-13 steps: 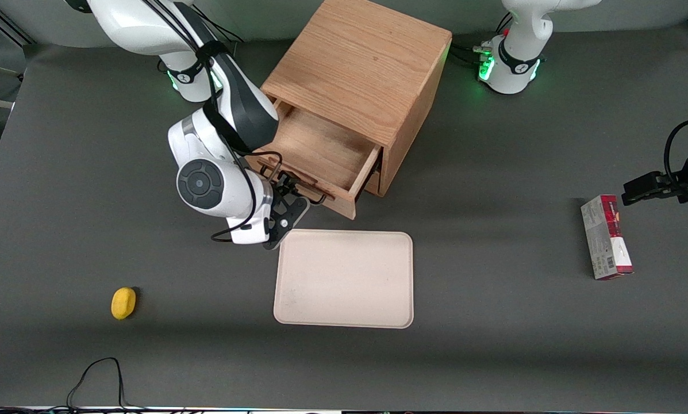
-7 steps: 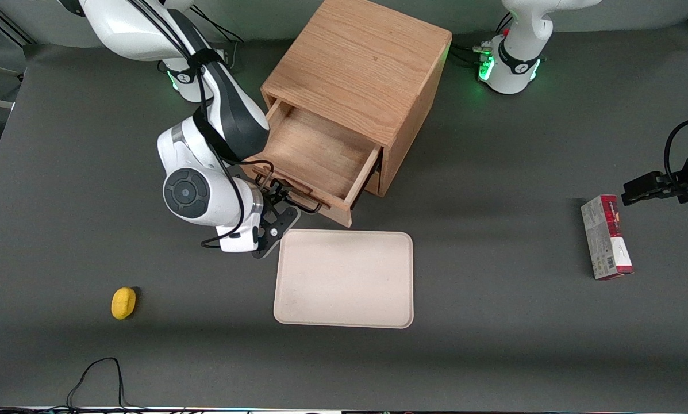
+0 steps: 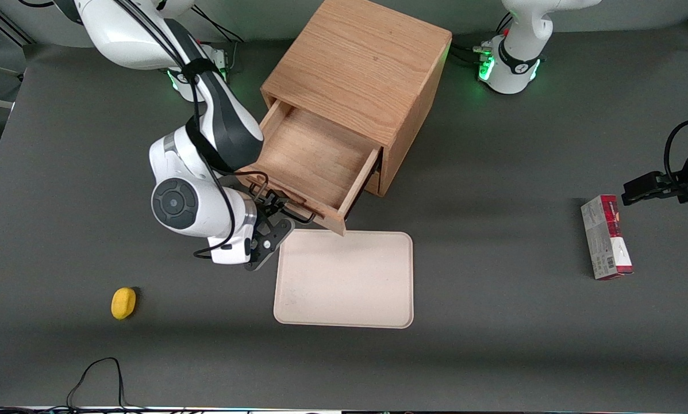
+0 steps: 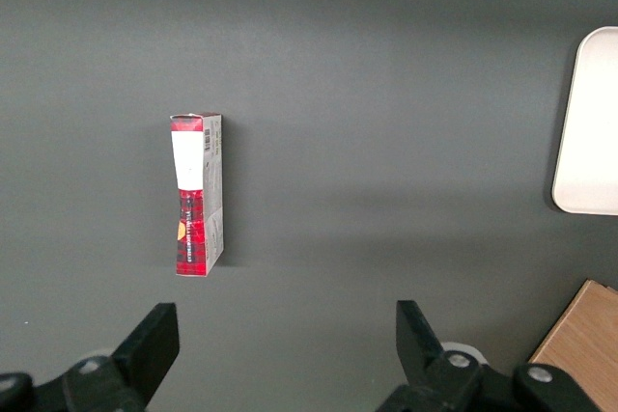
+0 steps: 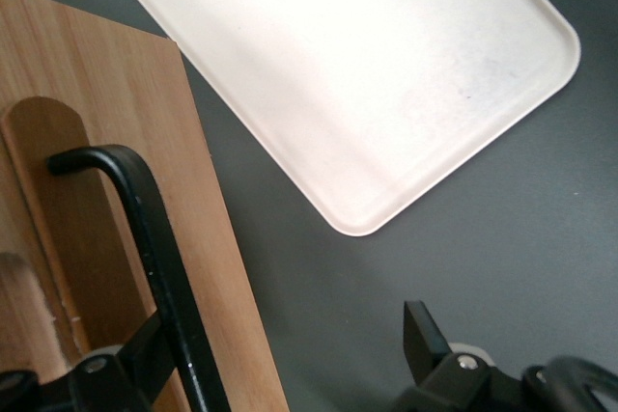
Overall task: Open upper drawer
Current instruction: 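Pull the handle outward from the cabinet with the right gripper, then keep pulling the drawer further open with the right gripper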
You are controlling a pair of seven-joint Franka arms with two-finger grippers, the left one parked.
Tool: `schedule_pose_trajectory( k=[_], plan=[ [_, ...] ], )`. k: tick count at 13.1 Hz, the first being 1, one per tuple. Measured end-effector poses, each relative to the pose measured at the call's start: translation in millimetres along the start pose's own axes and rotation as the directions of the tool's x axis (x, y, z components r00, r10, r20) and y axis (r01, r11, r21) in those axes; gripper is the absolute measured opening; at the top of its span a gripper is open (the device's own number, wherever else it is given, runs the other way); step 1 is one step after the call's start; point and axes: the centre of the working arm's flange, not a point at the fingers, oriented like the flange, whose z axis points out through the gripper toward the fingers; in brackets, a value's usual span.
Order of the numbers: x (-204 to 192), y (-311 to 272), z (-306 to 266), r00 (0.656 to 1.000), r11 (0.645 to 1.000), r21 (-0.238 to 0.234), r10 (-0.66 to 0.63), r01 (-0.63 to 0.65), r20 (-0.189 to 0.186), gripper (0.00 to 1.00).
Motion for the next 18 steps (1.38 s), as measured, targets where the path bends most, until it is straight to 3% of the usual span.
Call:
schedule_pose_trajectory(
  k=[18],
  plan=[
    [-1, 42, -18, 0.998, 0.999, -0.012, 0.049, -0.05, -0.049, 1.0]
  ],
)
